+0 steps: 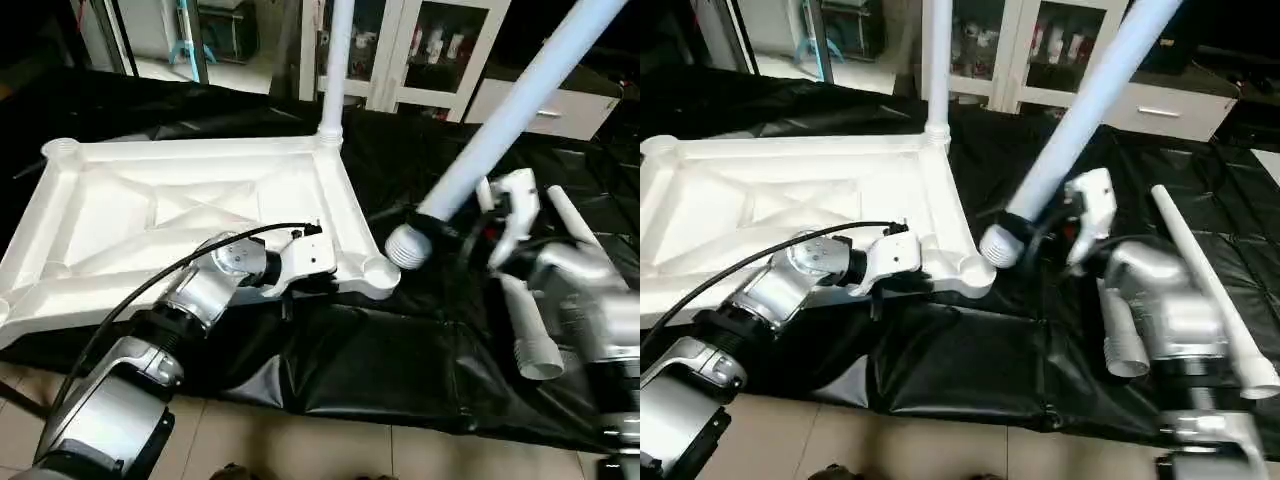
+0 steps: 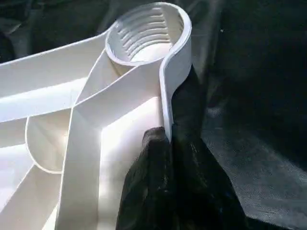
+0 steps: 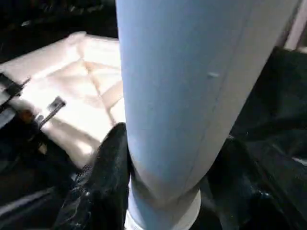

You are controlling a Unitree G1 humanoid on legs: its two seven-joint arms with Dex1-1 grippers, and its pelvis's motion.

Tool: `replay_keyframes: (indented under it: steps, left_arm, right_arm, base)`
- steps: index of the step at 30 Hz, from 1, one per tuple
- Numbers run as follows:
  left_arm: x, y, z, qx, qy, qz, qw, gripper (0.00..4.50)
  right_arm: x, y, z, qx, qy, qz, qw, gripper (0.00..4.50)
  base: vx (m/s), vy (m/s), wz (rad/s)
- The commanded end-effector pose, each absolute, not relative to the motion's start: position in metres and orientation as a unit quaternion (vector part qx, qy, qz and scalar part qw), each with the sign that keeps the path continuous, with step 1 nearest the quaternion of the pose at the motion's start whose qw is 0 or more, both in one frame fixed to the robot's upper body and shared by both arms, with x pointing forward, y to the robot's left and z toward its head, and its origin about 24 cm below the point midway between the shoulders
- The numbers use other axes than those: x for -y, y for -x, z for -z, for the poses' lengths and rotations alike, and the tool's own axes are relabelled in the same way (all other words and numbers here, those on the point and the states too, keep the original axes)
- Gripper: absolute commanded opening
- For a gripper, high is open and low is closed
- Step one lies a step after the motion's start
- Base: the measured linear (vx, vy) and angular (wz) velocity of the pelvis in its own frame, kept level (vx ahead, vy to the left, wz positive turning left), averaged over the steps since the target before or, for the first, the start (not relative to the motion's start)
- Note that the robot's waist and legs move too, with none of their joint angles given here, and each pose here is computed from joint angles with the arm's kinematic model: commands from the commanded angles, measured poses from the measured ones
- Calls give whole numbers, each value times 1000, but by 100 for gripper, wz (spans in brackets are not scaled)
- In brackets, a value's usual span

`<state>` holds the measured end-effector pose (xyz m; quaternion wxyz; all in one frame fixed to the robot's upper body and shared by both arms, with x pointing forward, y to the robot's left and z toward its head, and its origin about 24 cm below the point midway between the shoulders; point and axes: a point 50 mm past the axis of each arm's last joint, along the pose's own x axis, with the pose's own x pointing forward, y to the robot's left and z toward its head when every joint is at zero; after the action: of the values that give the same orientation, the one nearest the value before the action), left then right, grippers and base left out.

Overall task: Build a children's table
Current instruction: Insert table leg to table base

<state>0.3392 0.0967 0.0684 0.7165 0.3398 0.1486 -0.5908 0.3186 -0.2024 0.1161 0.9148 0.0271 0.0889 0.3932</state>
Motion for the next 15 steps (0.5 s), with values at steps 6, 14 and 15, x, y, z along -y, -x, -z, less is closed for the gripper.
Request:
replay_keyframes:
  steps: [6,14,15]
  left_arm:
    - [-79,-331,-66,-127,-344,627,688,0]
    - [-77,-327,-64,-125,-335,632,688,0]
    - [-77,-327,-64,-125,-335,632,687,0]
  right_arm:
    - [197,-304,-117,-132,-52,-464,874,184]
    - [187,-314,-102,-158,-56,-462,871,184]
    - [186,-317,-100,-157,-52,-454,875,184]
  base:
    - [0,0,0]
    - [0,0,0]
    - [0,0,0]
